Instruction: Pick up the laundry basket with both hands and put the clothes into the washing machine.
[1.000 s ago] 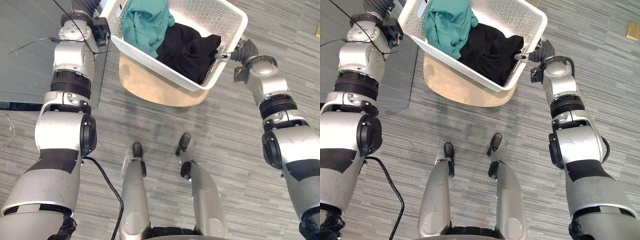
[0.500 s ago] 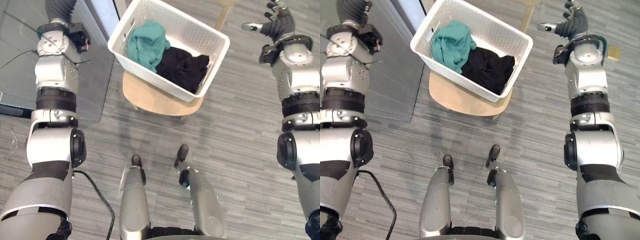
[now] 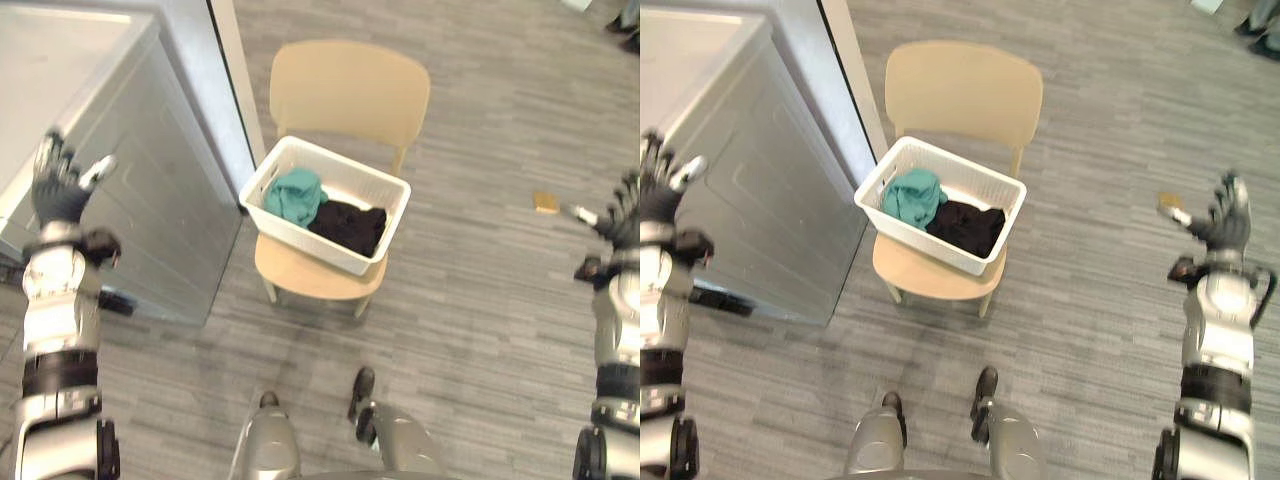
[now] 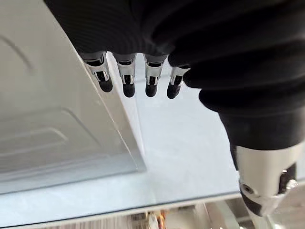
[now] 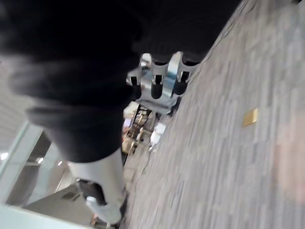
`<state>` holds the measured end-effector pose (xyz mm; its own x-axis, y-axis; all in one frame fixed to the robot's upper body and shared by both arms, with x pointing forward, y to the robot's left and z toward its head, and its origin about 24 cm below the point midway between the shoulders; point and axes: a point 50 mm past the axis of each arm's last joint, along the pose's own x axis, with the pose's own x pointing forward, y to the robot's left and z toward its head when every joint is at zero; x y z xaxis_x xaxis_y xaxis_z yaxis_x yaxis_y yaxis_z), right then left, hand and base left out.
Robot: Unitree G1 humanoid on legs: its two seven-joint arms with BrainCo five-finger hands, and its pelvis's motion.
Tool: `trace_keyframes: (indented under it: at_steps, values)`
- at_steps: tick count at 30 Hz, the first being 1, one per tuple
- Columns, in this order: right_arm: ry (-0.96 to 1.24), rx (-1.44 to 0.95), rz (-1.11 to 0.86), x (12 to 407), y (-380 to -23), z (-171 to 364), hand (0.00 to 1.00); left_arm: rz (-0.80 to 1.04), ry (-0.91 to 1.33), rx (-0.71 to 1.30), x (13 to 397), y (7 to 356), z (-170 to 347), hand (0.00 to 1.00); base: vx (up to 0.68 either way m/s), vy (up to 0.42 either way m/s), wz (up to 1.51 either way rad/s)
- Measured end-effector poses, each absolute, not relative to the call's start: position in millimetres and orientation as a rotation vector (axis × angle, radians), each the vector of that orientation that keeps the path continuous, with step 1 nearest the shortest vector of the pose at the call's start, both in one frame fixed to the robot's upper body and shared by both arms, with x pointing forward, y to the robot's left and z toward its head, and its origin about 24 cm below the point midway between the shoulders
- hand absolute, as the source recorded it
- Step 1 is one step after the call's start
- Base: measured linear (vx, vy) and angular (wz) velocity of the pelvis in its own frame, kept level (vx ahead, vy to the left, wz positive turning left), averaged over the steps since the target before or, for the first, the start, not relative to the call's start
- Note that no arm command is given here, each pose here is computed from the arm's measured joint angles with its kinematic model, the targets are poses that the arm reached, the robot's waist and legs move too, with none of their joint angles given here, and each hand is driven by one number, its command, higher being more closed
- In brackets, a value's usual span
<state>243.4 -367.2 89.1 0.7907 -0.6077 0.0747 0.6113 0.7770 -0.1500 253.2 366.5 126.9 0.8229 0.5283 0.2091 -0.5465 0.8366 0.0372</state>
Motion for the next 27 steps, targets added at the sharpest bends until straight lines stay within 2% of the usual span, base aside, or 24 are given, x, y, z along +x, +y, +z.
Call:
trace_keyframes:
  at_steps: [3, 7, 9, 11, 15, 19, 22, 27]
  values:
    - [0.152, -0.148, -0.716, 208, -365, 38, 0.0, 0.659, -0.06, 0.034, 219, 372, 79, 0.0, 0.06, 0.025, 0.03]
    - [0.505, -0.046, -0.723, 157, -338, -50, 0.0, 0.823, 0.291, -0.145, 159, 362, -21, 0.0, 0.01, 0.021, 0.05]
    - [0.663, 0.0, -0.726, 133, -323, -81, 0.0, 0.888, 0.481, -0.249, 129, 345, -67, 0.0, -0.02, 0.02, 0.12]
    - [0.865, 0.058, -0.734, 95, -305, -115, 0.0, 0.922, 0.706, -0.354, 90, 314, -111, 0.0, -0.02, 0.047, 0.11]
    - [1.124, 0.209, -0.751, 44, -276, -151, 0.0, 0.978, 0.923, -0.514, 42, 271, -148, 0.0, -0.01, 0.022, 0.0]
    - [1.236, 0.303, -0.75, 19, -256, -163, 0.0, 0.963, 1.015, -0.586, 27, 239, -161, 0.0, 0.0, 0.05, 0.12]
    - [1.239, 0.335, -0.735, 21, -251, -165, 0.0, 0.922, 1.039, -0.603, 29, 227, -165, 0.0, 0.03, 0.075, 0.02]
    - [1.224, 0.353, -0.665, 41, -234, -168, 0.0, 0.788, 1.04, -0.559, 53, 213, -165, 0.0, 0.02, 0.066, 0.09]
